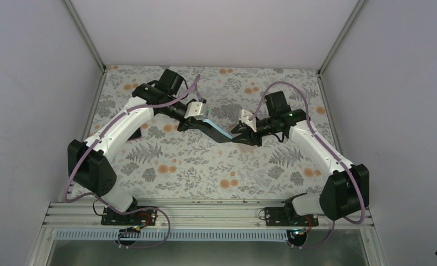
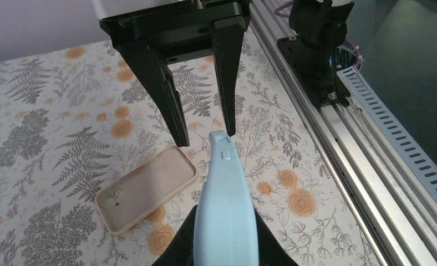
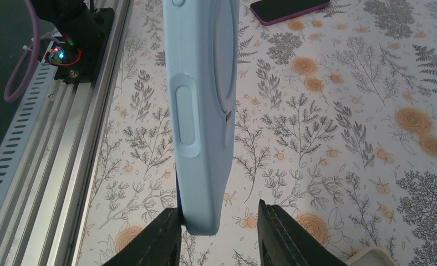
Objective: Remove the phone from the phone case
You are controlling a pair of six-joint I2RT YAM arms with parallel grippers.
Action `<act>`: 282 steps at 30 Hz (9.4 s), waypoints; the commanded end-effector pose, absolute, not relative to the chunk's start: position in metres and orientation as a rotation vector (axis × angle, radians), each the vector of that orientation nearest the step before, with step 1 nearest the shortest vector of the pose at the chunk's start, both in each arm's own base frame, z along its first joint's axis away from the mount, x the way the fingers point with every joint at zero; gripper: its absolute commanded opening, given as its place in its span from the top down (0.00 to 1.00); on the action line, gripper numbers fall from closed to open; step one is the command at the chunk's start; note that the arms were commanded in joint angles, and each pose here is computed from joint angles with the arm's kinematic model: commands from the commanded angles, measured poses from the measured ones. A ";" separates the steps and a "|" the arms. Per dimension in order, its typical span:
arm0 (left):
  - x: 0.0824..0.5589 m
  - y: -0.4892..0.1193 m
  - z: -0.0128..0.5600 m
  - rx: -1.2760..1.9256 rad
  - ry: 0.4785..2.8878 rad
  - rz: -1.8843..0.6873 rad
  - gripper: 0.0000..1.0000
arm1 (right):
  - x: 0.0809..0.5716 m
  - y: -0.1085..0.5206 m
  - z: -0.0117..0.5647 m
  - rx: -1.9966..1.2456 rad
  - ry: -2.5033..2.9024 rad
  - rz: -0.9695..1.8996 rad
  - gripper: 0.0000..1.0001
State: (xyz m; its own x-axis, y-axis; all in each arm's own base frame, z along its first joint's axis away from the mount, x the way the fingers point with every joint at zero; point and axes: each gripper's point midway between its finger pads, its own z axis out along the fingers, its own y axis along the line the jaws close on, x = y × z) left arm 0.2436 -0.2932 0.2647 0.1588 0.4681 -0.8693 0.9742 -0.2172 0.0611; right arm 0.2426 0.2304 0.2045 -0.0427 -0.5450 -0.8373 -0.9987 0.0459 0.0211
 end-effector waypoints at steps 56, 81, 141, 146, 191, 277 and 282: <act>0.161 -0.311 0.320 1.786 1.083 -1.484 0.98 | 0.367 0.213 0.260 -1.229 1.594 0.239 0.56; 0.157 -0.317 0.320 1.811 1.079 -1.490 0.98 | 0.365 0.209 0.263 -1.192 1.584 0.277 0.57; 0.297 -0.234 0.378 1.234 1.111 -1.525 0.98 | 0.268 0.280 0.311 -1.327 1.436 0.547 0.41; 0.289 -0.232 0.392 1.217 1.069 -1.547 0.98 | 0.273 0.279 0.297 -1.317 1.455 0.601 0.42; 0.271 -0.244 0.432 1.245 0.954 -1.629 0.98 | 0.291 0.300 0.296 -1.311 1.436 0.960 0.47; 0.326 -0.239 0.410 1.424 1.191 -1.158 0.20 | 0.265 0.322 0.378 -1.311 1.316 1.165 0.97; 0.361 -0.222 0.421 1.334 1.302 -0.650 0.06 | 0.289 0.270 0.368 -1.228 1.415 1.102 0.97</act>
